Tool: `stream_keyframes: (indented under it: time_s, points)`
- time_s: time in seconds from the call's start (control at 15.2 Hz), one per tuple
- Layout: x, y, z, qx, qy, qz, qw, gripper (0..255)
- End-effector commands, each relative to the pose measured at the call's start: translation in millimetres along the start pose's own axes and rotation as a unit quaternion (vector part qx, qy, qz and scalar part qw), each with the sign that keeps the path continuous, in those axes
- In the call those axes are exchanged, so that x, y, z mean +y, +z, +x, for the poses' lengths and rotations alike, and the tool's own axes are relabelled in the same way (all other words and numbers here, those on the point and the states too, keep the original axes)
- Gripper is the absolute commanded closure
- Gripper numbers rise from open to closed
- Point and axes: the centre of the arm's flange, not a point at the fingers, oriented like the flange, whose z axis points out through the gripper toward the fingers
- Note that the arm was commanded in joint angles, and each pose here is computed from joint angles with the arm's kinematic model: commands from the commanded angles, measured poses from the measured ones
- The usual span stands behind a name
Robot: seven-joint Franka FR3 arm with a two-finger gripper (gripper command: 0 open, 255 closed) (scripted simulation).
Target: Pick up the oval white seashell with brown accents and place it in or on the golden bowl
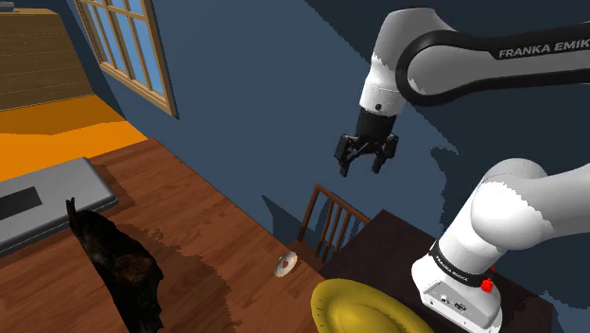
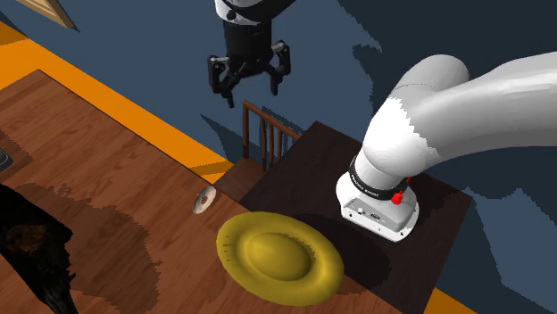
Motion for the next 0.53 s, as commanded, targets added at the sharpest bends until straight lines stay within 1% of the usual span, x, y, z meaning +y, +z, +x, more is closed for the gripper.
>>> stream_keyframes:
  time_s: [0.0, 0.2, 0.46]
  points:
    - [-18, 24, -9, 0.004, 0.031, -0.002, 0.9995, 0]
    - [-41, 56, -17, 0.008, 0.073, -0.007, 0.9973, 0]
    - [-73, 100, -24, 0.014, 0.129, -0.013, 0.9915, 0]
